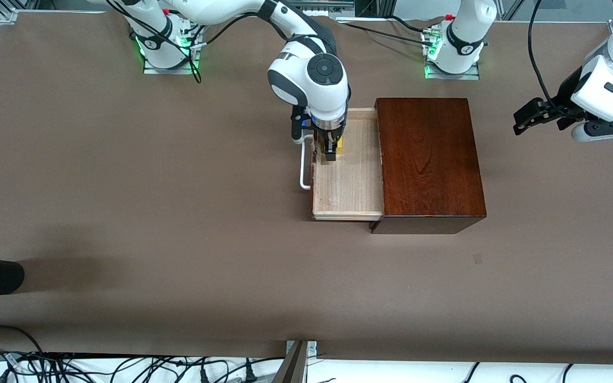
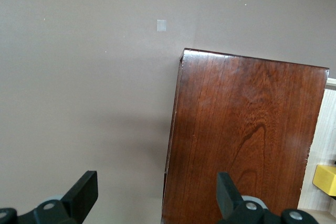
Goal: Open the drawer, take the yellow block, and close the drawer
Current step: 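Lower the right gripper into the drawer and grasp the yellow cube, then lift the yellow cube out with the right gripper and carry it aside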
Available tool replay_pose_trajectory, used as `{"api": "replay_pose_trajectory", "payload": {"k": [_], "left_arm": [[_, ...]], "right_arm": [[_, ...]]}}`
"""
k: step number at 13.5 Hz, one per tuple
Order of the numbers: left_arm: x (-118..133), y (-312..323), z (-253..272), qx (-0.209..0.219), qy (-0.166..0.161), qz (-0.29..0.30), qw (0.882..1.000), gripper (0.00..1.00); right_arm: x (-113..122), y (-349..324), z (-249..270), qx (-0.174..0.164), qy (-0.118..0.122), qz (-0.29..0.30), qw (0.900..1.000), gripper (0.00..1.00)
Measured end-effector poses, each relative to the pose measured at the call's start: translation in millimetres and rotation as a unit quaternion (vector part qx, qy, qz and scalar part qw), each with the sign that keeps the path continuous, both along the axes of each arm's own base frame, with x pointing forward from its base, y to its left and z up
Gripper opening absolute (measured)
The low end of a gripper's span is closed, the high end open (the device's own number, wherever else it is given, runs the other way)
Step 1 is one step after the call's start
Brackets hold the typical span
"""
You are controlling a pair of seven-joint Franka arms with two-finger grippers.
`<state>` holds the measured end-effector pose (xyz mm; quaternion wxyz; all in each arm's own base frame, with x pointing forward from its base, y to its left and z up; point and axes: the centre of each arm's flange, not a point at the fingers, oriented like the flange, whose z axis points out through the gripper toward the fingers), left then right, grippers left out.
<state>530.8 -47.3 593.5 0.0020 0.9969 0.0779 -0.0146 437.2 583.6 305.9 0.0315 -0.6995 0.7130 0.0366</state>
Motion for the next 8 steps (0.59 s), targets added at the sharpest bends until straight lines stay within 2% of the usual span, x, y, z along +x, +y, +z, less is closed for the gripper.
{"api": "replay_pose_trajectory", "payload": {"k": [1,2,5,8], "left_arm": [[0.1,0.0,1.0,0.000,-0.001,0.000,1.000,1.00],[0.3,0.0,1.6,0.000,-0.002,0.000,1.000,1.00],[1.6,0.8,8.7,-0.001,-0.010,0.001,1.000,1.00],[4.0,1.2,16.1,-0.002,-0.018,0.002,1.000,1.00]], "right_arm": [[0.5,0.3,1.0,0.001,-0.001,0.000,1.000,0.59],[1.4,0.6,2.7,0.002,-0.002,-0.001,1.000,0.56],[6.9,0.9,25.4,-0.001,-0.005,-0.004,1.000,0.56],[18.4,-4.4,92.2,-0.016,-0.007,-0.009,1.000,0.56]]}}
